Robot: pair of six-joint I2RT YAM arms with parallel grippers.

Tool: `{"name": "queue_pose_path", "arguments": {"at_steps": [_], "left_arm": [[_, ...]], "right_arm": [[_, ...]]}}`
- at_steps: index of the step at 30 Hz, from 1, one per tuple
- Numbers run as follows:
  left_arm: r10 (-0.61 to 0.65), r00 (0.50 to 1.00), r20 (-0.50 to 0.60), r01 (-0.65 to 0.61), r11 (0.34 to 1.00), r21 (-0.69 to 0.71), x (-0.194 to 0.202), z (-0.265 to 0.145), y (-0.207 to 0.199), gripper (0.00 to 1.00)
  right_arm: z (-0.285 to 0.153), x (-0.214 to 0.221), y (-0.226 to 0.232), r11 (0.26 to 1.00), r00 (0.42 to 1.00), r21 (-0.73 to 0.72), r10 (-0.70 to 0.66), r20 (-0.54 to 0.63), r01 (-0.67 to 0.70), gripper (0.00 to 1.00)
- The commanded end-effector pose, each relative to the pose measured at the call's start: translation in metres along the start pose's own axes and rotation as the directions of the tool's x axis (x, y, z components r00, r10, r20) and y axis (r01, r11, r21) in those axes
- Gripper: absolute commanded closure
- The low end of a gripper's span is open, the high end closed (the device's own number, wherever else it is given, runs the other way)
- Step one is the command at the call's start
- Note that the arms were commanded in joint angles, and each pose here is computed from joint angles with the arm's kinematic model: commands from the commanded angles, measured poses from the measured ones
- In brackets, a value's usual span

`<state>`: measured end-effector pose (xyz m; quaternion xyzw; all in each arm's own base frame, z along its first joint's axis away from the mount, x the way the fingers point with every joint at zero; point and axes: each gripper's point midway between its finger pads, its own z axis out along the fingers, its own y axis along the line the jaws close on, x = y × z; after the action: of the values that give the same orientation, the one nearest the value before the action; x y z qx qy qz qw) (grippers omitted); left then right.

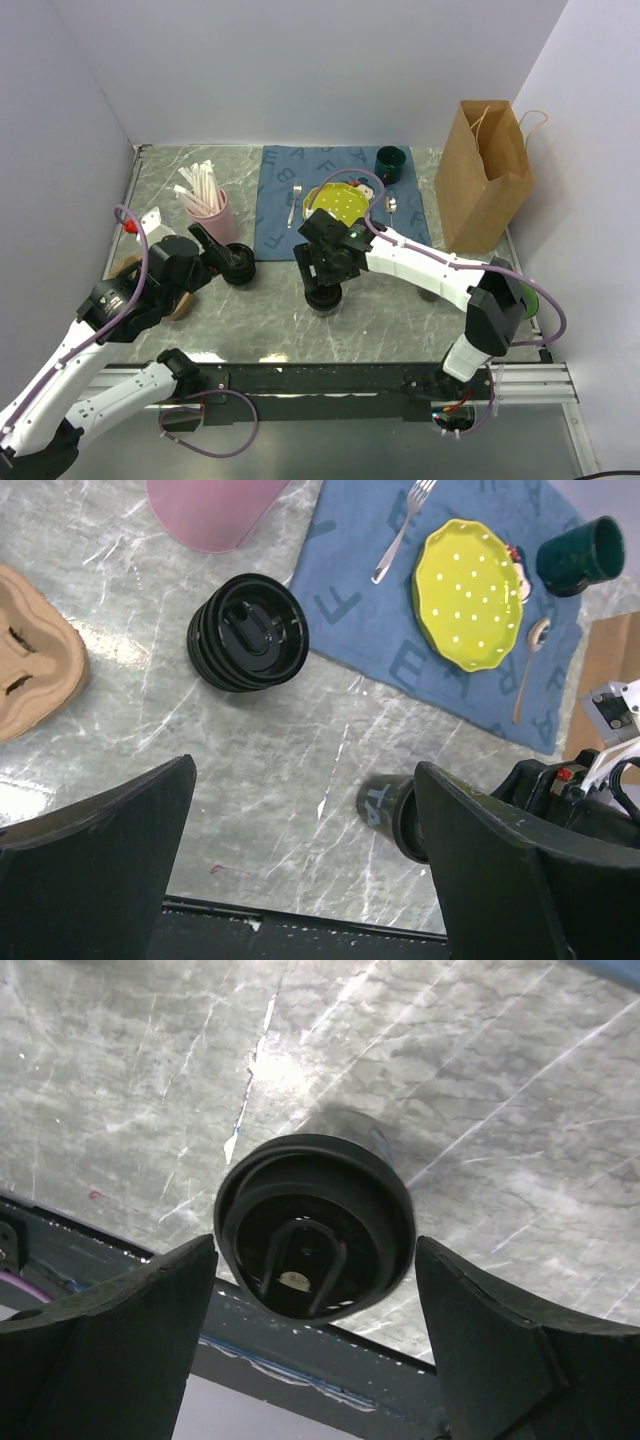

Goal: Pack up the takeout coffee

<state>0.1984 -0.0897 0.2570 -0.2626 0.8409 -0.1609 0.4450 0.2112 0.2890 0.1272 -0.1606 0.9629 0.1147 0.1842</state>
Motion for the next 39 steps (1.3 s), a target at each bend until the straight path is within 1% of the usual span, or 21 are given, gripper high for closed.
{"name": "queue_pose_path", "arguments": {"at_steps": [1,6,11,15,21,23,25,26,30,33,34,37,39], "left_arm": [[0.037,0.999,0.010,-0.036,0.999,-0.037,-0.001,0.001,0.008,0.03],[0.043,0.999,0.007,-0.042,0.999,-0.026,0.001,0.000,0.010,0.03],[0.046,0.999,0.008,-0.046,0.999,-0.011,0.000,-0.001,0.009,0.03],[0.058,0.998,0.016,-0.058,0.998,-0.023,-0.002,-0.002,0.011,0.03],[0.073,0.997,0.038,-0.072,0.997,-0.020,-0.009,-0.004,0.009,0.03],[0.079,0.996,0.044,-0.078,0.997,-0.018,-0.010,-0.003,0.008,0.03],[0.085,0.996,0.040,-0.084,0.996,-0.020,-0.009,-0.002,0.008,0.03],[0.088,0.995,0.037,-0.087,0.996,-0.022,-0.008,0.000,0.007,0.03],[0.094,0.995,0.032,-0.093,0.995,-0.021,-0.005,0.004,0.006,0.03],[0.096,0.995,0.032,-0.096,0.995,-0.008,-0.004,0.006,0.002,0.03],[0.102,0.994,0.032,-0.102,0.995,-0.010,-0.004,0.008,0.002,0.03],[0.113,0.993,0.037,-0.113,0.994,-0.007,-0.006,0.010,-0.002,0.03],[0.124,0.991,0.042,-0.123,0.992,-0.004,-0.007,0.012,-0.006,0.03]], "right_arm": [[-0.008,-0.007,0.012,1.000,0.999,0.007,0.022,0.033,-0.022,0.14],[-0.005,-0.002,0.008,0.998,1.000,0.054,0.022,0.018,-0.023,0.15],[0.000,-0.001,0.006,0.997,1.000,0.068,0.019,0.014,-0.020,0.17],[0.006,0.002,0.004,0.995,1.000,0.101,0.017,0.000,-0.017,0.19],[0.000,0.005,-0.010,0.986,0.999,0.164,0.030,0.013,-0.032,0.25],[-0.002,0.008,-0.020,0.982,0.999,0.189,0.026,0.022,-0.030,0.29],[-0.007,0.008,-0.031,0.980,0.998,0.190,0.047,0.035,-0.052,0.30],[-0.004,0.015,-0.040,0.977,0.998,0.205,0.057,0.015,-0.059,0.30],[-0.013,0.016,-0.082,0.956,0.989,0.252,0.145,0.042,-0.151,0.31],[-0.017,0.018,-0.103,0.947,0.981,0.255,0.185,0.067,-0.196,0.32],[-0.017,0.016,-0.116,0.936,0.973,0.266,0.219,0.078,-0.232,0.32],[-0.017,0.019,-0.136,0.922,0.961,0.272,0.258,0.095,-0.274,0.33],[-0.017,0.017,-0.141,0.919,0.954,0.258,0.279,0.107,-0.298,0.33]]}}
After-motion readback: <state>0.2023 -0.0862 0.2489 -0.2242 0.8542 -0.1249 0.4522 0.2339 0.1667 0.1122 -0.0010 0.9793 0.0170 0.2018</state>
